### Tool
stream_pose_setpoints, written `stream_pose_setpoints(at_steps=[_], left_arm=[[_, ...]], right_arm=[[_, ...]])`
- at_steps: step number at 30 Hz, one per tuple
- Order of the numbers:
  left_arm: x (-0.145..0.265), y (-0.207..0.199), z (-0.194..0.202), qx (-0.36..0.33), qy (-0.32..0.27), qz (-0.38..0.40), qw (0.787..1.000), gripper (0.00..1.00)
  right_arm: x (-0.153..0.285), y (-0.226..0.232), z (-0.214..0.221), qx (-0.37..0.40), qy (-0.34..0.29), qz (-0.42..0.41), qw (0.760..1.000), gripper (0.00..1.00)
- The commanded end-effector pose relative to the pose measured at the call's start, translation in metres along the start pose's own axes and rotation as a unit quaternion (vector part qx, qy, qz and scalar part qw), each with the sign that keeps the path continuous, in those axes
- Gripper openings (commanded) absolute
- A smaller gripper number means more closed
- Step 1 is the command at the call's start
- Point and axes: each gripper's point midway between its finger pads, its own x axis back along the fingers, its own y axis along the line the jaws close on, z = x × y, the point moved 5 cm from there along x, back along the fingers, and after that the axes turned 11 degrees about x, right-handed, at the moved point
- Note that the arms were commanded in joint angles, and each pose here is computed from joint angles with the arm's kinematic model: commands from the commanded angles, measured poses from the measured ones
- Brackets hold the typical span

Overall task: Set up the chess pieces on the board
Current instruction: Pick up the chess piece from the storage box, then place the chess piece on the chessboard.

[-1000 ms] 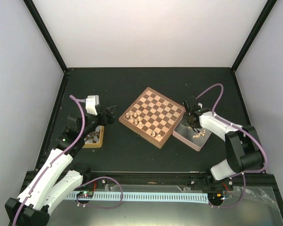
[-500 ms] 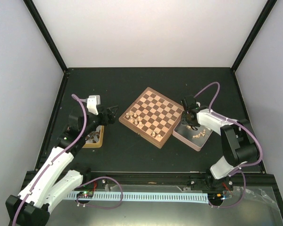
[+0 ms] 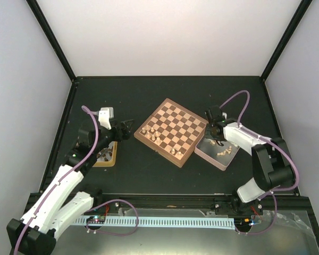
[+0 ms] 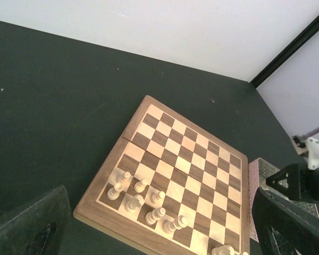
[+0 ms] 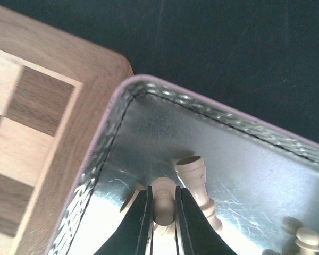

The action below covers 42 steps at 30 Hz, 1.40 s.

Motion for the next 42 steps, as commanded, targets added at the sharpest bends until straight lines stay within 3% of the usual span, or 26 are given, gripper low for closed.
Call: stream_pose_setpoints(at_steps=[1, 10, 19, 25, 42], left_arm=[[0.003, -0.007, -0.010, 0.003, -0.017, 0.010, 1.000, 0.95], [0.002, -0.006, -0.010, 0.009, -0.019, 0.008, 1.000, 0.95], [0.003, -0.004, -0.009, 0.017, -0.021, 0.007, 1.000, 0.95], [0.009, -0.002, -0.009, 0.013, -0.028, 0.000, 1.000, 0.95], [0.010, -0.002, -0.010, 0.010, -0.030, -0.003, 1.000, 0.95]], right_arm=[[0.034, -0.007, -0.022, 0.001, -0.053, -0.004, 0.999, 0.05], [0.074, 0.029, -0.023, 0.036, -0.072, -0.096, 0.992, 0.05], [0.086, 0.135, -0.009, 0.159, -0.051, -0.161, 0.973, 0.06], [0.076, 0.185, -0.005, 0.195, -0.031, -0.186, 0.962, 0.06], [0.048, 0.230, -0.004, 0.211, 0.010, -0.238, 0.948, 0.06]])
